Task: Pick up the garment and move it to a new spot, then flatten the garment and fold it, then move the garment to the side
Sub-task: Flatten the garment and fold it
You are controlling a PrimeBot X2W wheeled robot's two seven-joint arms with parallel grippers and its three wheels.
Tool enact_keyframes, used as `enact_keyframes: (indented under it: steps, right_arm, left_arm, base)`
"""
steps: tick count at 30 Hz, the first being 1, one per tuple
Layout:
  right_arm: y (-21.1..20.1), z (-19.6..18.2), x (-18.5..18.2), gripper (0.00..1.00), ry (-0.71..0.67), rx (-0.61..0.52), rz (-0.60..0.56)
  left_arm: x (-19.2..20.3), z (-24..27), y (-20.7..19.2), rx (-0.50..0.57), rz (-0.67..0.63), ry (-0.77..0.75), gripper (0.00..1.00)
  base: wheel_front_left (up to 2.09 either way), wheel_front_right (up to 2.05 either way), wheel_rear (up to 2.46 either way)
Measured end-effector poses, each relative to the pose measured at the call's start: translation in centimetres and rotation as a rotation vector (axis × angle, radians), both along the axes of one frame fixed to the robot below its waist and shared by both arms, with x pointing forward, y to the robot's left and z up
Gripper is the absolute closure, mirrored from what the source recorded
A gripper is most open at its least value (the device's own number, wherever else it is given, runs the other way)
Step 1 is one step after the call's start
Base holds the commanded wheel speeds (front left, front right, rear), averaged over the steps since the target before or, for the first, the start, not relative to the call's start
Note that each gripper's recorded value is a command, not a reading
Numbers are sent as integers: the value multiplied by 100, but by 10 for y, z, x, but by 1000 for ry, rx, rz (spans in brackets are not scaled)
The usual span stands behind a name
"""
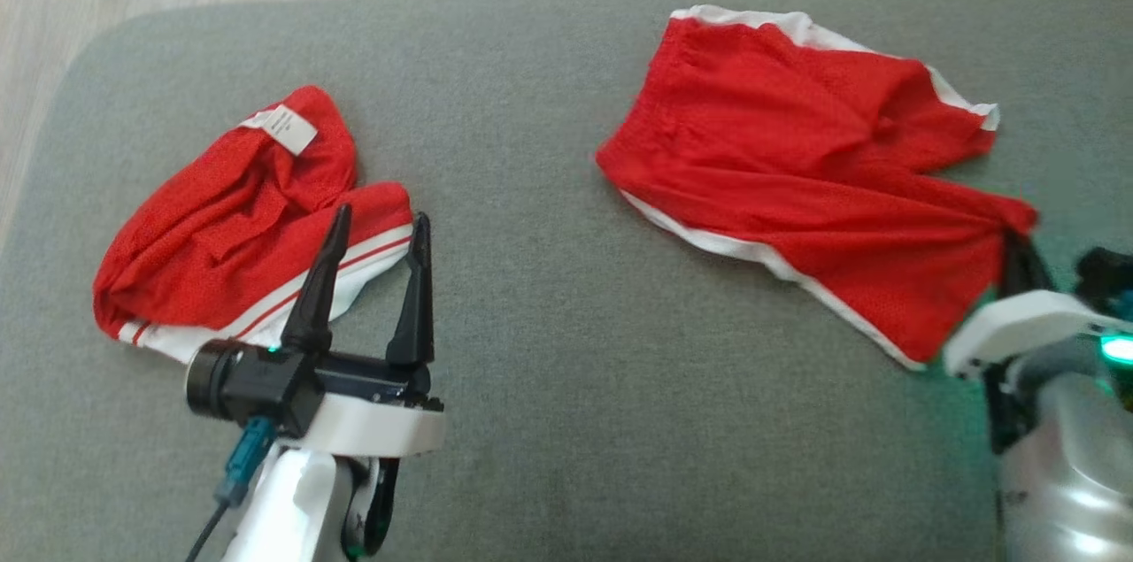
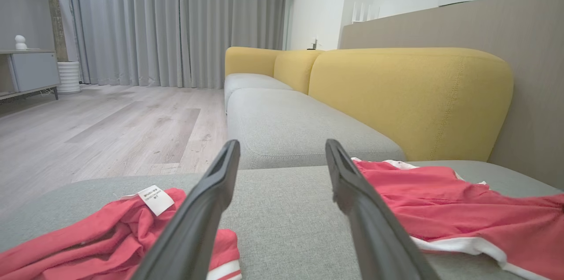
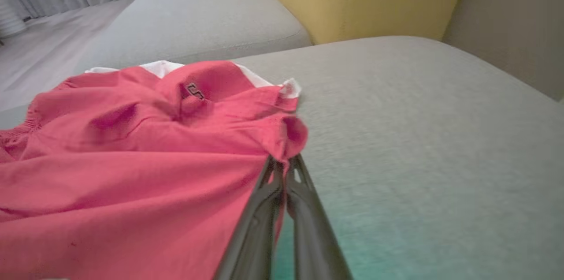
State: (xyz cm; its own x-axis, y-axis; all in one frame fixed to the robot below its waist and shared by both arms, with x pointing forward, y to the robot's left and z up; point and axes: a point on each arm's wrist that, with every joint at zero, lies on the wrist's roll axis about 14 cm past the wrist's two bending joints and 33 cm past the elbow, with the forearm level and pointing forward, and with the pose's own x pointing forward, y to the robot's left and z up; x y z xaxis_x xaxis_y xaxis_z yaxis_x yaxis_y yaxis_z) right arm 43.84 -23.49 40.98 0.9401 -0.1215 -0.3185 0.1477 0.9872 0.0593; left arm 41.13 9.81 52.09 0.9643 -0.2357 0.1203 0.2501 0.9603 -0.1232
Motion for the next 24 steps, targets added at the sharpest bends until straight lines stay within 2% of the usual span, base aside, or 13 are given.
enact_keyframes:
  steps: [8,9,10,15,20,21,24]
  right_arm:
    - [-71,4,-39,100,71,-106,-184]
    - [-75,8,-39,31,64,-121,-192]
    - [-76,11,-37,0,53,-129,-193]
    - [-46,33,-19,0,-78,-136,-92]
    - [13,57,-5,0,-216,-38,62]
    - [38,64,-9,0,-255,1,128]
    - [66,61,-26,0,-269,39,208]
  left_arm:
    - [-5,6,-6,-4,-12,-16,0]
    - [-5,6,-6,-4,-12,-16,0]
    - [-6,6,-7,-4,-15,-17,0]
    - [-11,3,-7,-6,-18,-5,0]
    - [-15,3,-9,-6,-24,-7,0]
    - [-15,5,-11,-5,-30,-13,0]
    - [-15,7,-14,1,-41,-19,0]
  base:
    - [0,0,0]
    - [0,0,0]
    - [0,0,0]
    - [0,0,0]
    - [0,0,0]
    - [0,0,0]
    - [0,0,0]
